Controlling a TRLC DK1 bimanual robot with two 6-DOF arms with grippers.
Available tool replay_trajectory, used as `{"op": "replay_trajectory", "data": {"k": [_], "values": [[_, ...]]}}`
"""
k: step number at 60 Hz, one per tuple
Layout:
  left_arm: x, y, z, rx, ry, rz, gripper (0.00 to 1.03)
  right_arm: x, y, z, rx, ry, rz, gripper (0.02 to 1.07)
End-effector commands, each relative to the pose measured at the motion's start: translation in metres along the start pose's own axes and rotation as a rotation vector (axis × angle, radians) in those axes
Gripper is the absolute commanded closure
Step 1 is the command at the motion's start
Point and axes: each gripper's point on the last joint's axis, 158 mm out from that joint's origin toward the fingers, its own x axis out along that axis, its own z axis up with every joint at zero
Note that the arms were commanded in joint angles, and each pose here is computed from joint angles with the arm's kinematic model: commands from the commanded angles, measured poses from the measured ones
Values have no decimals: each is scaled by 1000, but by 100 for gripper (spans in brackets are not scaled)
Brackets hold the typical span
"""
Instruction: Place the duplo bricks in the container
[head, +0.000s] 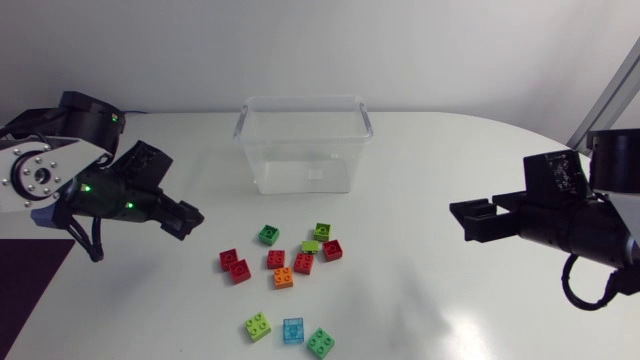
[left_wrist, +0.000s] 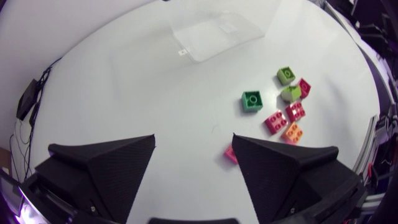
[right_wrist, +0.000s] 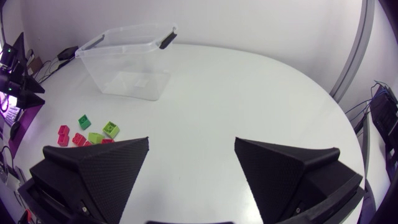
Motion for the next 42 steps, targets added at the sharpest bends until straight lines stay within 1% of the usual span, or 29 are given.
{"op": "replay_trajectory", "data": {"k": [1, 4, 7, 11, 17, 21, 25, 27, 37, 42], "values": [[7, -4, -7, 143, 41, -56, 12, 6, 11, -9, 17, 76, 36, 7], [10, -10, -17, 204, 55, -102, 12, 8, 19, -18, 1, 134, 56, 7], [12, -14, -28, 266, 68, -124, 12, 8, 26, -25, -17, 185, 72, 7], [15, -22, -41, 338, 72, -168, 12, 10, 35, -31, -55, 217, 98, 7], [24, -29, -58, 410, 101, -211, 12, 13, 47, -39, -87, 257, 144, 7], [31, -34, -66, 436, 118, -251, 12, 14, 56, -46, -149, 290, 175, 7], [36, -41, -73, 454, 128, -289, 12, 14, 64, -56, -271, 312, 216, 7], [40, -44, -76, 466, 129, -313, 12, 13, 68, -63, -353, 324, 243, 7], [62, -52, -86, 495, 149, -369, 12, 14, 78, -69, -373, 338, 293, 7], [68, -56, -83, 505, 136, -380, 13, 17, 80, -70, -384, 343, 299, 7]]}}
